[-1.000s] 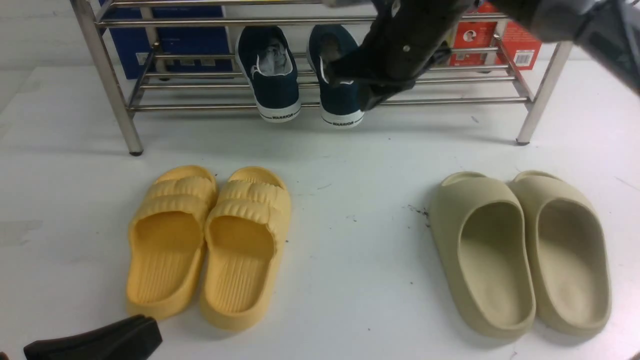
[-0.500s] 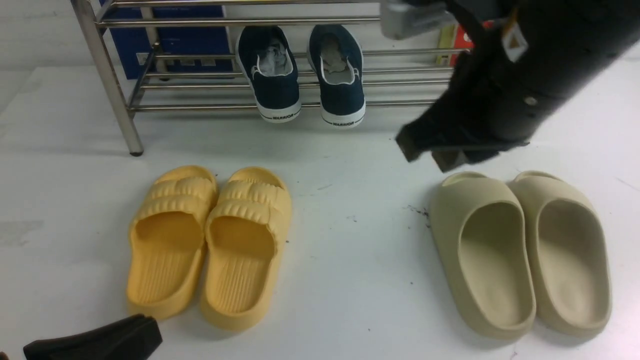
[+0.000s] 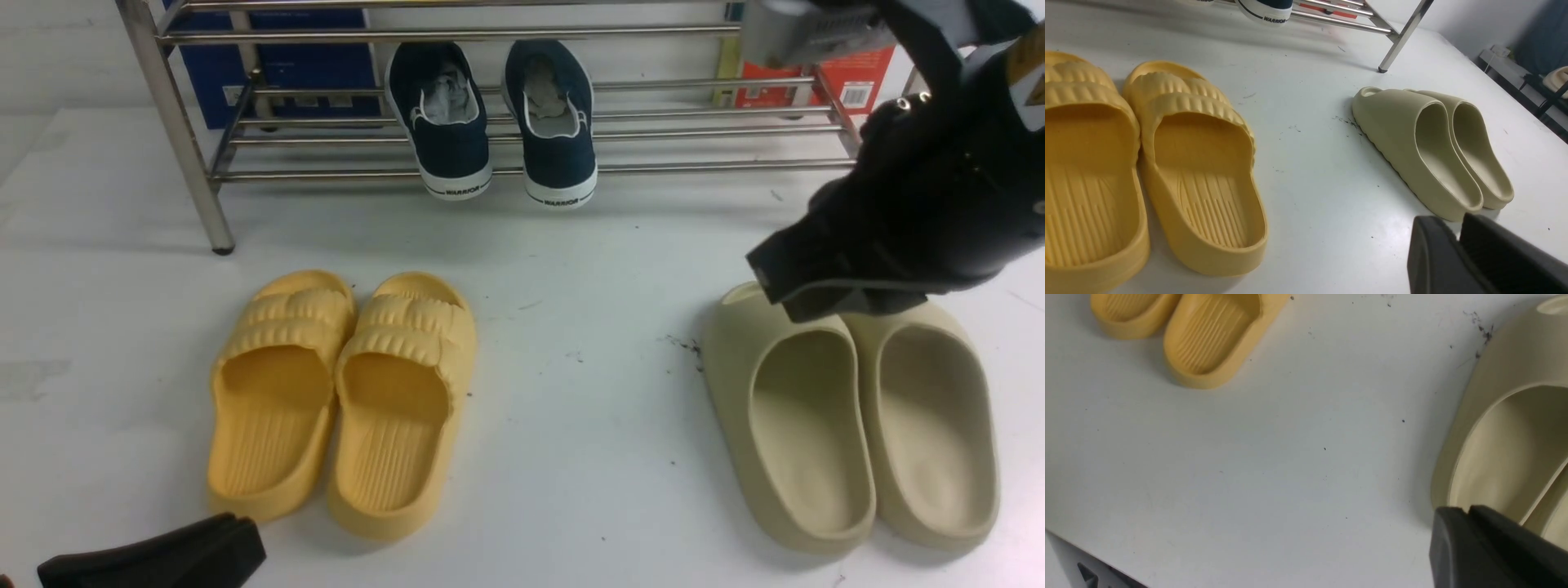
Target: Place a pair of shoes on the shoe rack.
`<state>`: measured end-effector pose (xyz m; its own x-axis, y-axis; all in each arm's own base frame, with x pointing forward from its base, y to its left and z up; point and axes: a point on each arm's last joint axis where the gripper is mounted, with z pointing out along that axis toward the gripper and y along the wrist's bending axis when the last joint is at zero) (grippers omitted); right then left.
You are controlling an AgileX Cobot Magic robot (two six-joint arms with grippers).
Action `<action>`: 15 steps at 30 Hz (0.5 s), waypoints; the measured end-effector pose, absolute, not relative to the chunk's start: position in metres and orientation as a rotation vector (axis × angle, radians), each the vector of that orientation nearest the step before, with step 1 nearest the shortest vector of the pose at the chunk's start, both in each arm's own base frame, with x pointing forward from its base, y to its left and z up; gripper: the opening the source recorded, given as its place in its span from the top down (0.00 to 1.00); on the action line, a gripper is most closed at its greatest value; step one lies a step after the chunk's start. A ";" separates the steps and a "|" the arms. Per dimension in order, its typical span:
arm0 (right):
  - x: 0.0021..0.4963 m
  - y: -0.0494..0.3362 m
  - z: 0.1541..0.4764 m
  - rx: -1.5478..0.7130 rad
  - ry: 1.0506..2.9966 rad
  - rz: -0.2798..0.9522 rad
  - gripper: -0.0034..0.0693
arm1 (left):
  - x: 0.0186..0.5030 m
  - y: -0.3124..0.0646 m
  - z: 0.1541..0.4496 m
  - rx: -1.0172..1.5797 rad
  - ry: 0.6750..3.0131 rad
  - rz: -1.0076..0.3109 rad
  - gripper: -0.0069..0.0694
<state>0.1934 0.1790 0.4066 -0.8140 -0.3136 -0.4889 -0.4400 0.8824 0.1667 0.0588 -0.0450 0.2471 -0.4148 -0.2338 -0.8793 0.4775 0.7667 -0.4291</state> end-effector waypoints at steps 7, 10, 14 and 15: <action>0.191 0.175 0.403 -0.598 2.579 0.347 0.88 | 0.059 -0.045 0.247 0.188 1.840 -0.792 0.75; 0.177 0.157 0.389 -0.689 2.561 0.311 0.95 | 0.059 -0.045 0.247 0.187 1.841 -0.792 0.75; 0.142 0.091 0.359 -0.629 2.357 0.299 0.96 | 0.059 -0.045 0.247 0.187 1.841 -0.792 0.74; 0.138 0.081 0.351 -0.595 2.334 0.283 0.96 | 0.059 -0.045 0.247 0.187 1.841 -0.792 0.74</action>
